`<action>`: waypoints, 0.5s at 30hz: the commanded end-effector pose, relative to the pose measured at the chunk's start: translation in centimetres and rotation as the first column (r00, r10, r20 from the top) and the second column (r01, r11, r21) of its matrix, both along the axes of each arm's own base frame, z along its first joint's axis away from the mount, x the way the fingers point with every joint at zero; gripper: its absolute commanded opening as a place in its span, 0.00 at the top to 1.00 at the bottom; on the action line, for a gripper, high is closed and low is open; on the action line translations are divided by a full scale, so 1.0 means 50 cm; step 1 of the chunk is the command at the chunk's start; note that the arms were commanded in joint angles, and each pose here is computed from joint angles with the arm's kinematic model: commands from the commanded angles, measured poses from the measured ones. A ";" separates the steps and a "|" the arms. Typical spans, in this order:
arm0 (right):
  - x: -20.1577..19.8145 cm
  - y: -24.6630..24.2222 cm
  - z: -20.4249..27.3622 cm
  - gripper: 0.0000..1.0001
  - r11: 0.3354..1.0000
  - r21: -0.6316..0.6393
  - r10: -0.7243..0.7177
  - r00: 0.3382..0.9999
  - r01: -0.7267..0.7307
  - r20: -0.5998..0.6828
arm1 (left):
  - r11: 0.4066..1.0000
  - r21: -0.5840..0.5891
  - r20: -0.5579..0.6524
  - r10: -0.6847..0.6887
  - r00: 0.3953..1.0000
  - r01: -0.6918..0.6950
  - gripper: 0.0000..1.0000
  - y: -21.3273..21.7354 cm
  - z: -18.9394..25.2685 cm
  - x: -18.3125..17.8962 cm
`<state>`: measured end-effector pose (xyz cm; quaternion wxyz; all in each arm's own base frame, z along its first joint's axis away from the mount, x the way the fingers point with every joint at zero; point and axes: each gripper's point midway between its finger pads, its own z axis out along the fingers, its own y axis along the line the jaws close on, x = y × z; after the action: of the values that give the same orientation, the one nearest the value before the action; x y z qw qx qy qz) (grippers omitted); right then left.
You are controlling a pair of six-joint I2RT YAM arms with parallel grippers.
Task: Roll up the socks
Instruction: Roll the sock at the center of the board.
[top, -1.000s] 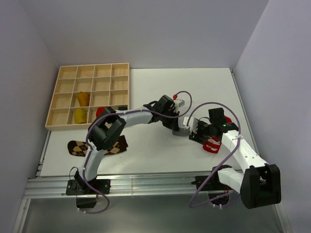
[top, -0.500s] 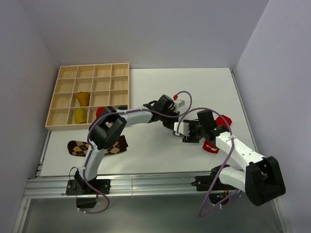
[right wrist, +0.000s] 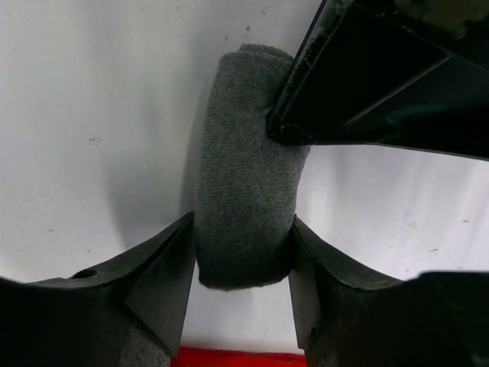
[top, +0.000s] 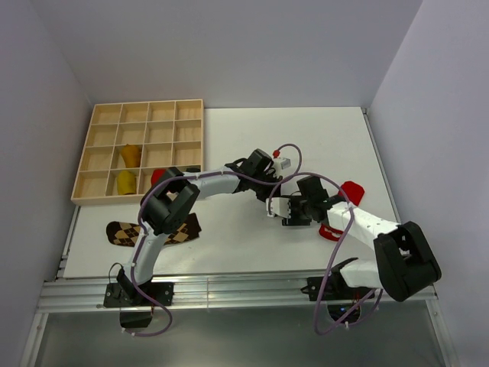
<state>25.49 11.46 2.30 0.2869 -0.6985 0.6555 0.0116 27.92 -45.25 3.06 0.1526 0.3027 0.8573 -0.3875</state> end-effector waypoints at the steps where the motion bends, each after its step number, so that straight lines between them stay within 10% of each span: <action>1: 0.029 0.003 0.008 0.45 1.000 -0.022 -0.014 0.999 0.015 0.041 | 0.966 0.254 -0.166 -0.009 0.986 0.051 1.00 0.102 -0.156 -0.086; 15: 0.030 0.030 0.006 0.86 0.997 0.035 -0.063 0.995 0.066 -0.073 | 0.992 0.124 -0.147 0.046 0.988 -0.028 0.86 0.099 -0.099 -0.065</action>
<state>26.34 11.59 1.59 0.2615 -0.6795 0.6853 0.0182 27.73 -44.59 3.05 0.1529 0.2921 0.8497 -0.4115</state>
